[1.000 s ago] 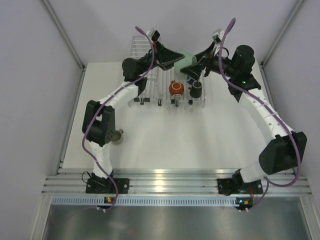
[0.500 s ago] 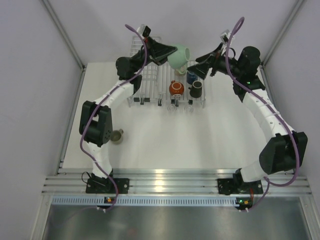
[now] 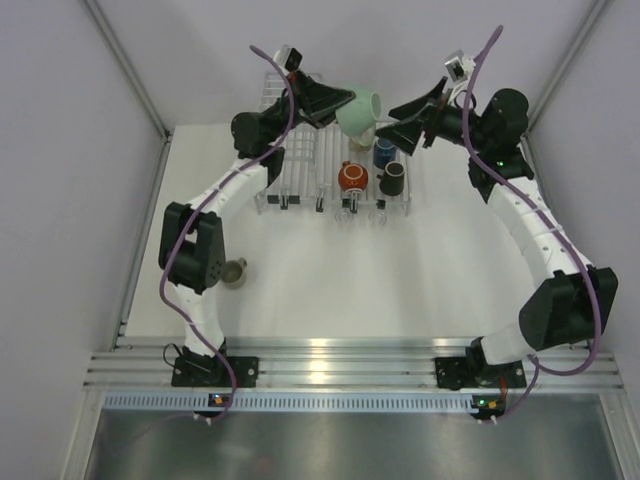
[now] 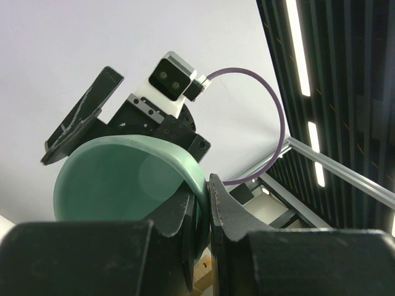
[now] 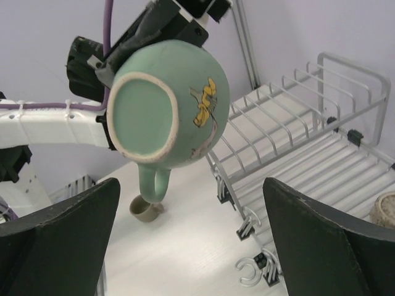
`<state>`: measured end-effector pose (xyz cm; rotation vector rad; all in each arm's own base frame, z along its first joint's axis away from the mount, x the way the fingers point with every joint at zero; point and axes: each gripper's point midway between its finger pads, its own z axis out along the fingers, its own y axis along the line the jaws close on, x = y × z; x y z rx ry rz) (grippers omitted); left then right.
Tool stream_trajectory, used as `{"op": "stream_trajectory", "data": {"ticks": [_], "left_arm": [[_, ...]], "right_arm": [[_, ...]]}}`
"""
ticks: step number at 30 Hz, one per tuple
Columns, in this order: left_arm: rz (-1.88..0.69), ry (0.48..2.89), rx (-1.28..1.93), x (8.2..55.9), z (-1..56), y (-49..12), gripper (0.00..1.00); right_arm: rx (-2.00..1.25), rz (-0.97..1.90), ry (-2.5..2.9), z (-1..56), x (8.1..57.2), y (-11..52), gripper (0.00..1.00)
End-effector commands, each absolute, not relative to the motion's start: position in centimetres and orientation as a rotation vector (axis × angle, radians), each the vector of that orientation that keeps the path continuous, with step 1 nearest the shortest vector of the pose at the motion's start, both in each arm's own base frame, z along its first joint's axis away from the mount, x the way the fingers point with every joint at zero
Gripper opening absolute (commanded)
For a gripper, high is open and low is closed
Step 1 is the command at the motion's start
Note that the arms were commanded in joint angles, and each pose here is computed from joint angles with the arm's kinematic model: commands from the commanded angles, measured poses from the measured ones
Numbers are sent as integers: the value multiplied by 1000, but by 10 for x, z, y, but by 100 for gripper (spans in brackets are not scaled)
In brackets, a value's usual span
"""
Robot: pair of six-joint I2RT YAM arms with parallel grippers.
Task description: Load the cups into the dish rack
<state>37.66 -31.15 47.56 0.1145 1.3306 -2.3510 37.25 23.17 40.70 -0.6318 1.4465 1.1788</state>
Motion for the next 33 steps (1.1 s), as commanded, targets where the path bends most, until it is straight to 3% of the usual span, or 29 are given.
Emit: {"op": "stream_trajectory", "data": {"ticks": [1,33], "left_arm": [[-2358,1158,239,352,512,-304,0],[-2390,1166,231,352,504,-320,0]], "right_arm": [[-719,1162,1266,460,356,237,99],[-782,1266,1235,462,361,285,99]]}}
